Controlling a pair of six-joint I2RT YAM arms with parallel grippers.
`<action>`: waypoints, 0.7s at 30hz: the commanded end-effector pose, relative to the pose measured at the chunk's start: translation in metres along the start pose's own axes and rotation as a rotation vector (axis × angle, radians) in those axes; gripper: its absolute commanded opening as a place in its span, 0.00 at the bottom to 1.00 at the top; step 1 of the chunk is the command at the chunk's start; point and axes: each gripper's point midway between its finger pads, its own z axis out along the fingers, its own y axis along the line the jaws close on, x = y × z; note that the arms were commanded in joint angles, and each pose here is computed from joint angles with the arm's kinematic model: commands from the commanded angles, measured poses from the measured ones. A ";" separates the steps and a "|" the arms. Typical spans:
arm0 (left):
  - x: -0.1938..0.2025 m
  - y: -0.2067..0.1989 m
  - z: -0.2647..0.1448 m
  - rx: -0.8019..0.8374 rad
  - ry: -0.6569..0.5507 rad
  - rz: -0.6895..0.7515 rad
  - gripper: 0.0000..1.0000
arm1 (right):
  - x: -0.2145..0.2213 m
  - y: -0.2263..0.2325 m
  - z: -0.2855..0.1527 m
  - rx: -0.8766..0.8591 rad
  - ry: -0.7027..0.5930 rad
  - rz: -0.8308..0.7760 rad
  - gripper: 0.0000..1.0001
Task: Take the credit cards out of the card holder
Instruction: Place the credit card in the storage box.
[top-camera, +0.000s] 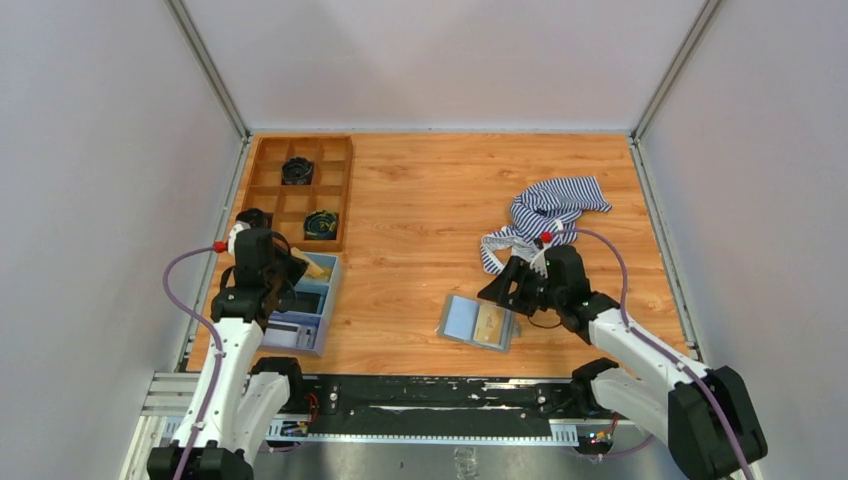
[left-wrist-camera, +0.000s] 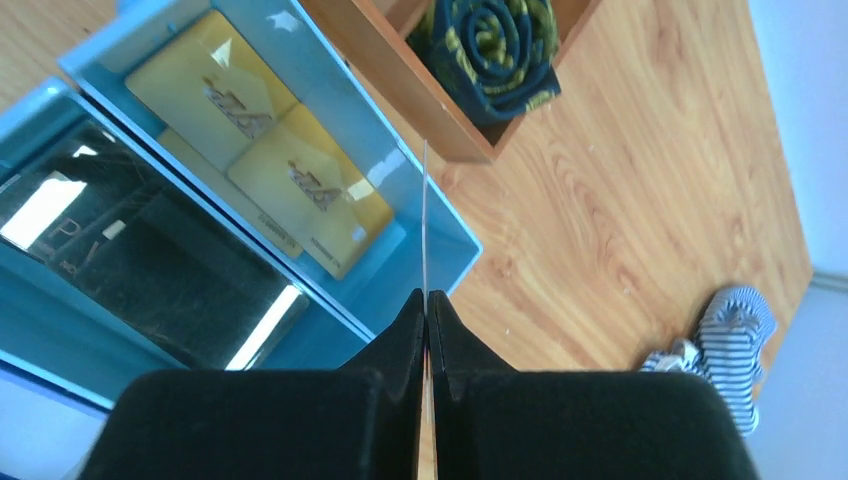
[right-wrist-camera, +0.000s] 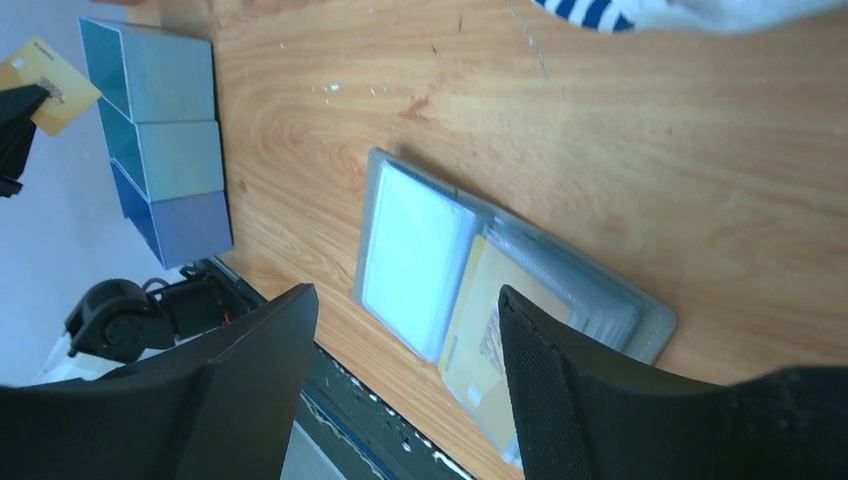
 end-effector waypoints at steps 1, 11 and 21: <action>-0.026 0.005 0.003 -0.032 -0.109 -0.075 0.00 | -0.025 0.012 0.005 -0.023 -0.018 -0.022 0.70; -0.017 0.032 0.024 -0.100 -0.106 -0.157 0.00 | -0.038 0.014 0.023 -0.022 0.047 -0.004 0.67; -0.004 0.050 0.040 -0.107 -0.132 -0.241 0.16 | -0.039 0.018 0.032 -0.042 0.090 0.017 0.66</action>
